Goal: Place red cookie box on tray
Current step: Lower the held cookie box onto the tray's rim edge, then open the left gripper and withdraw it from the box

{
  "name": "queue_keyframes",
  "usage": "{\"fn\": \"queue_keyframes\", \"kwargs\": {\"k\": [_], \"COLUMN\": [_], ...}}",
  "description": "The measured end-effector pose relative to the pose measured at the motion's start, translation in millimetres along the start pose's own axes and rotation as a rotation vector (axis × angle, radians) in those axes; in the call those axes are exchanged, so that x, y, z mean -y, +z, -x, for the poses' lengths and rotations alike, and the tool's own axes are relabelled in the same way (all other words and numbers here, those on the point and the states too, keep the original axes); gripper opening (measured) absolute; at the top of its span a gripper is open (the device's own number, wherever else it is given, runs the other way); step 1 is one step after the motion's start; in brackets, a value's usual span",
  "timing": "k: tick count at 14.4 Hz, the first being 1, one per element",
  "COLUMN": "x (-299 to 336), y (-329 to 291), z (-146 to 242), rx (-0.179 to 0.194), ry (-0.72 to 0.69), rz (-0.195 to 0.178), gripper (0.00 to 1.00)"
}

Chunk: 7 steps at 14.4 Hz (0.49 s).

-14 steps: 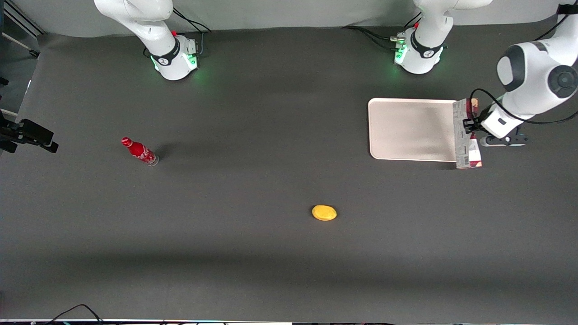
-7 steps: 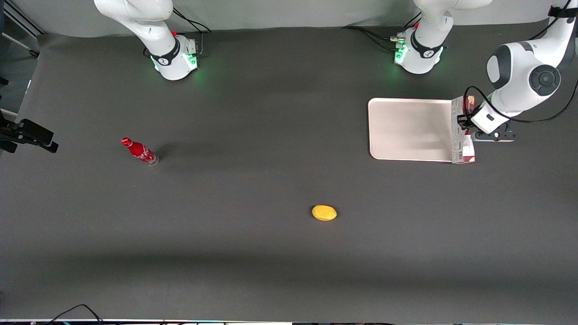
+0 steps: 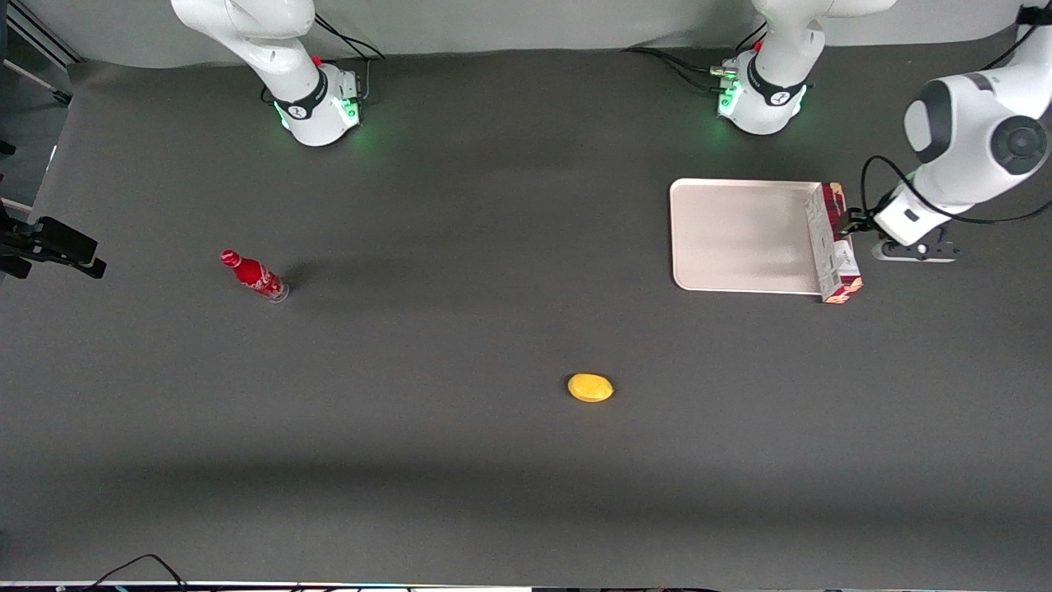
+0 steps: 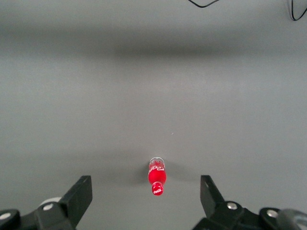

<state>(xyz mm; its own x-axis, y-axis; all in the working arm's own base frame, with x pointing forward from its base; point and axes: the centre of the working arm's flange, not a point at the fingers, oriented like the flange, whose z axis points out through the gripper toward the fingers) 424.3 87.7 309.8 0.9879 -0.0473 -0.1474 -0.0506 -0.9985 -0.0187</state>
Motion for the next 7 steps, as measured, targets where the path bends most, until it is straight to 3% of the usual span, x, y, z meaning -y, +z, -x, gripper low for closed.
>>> {"fn": "queue_keyframes", "kwargs": {"k": [2, 7], "x": [10.0, 1.3], "y": [-54.9, -226.7], "z": [-20.8, -58.8], "rx": [-0.001, -0.066], "ry": [-0.009, 0.009], "rz": [-0.010, -0.050], "gripper": [0.99, 1.00]}}
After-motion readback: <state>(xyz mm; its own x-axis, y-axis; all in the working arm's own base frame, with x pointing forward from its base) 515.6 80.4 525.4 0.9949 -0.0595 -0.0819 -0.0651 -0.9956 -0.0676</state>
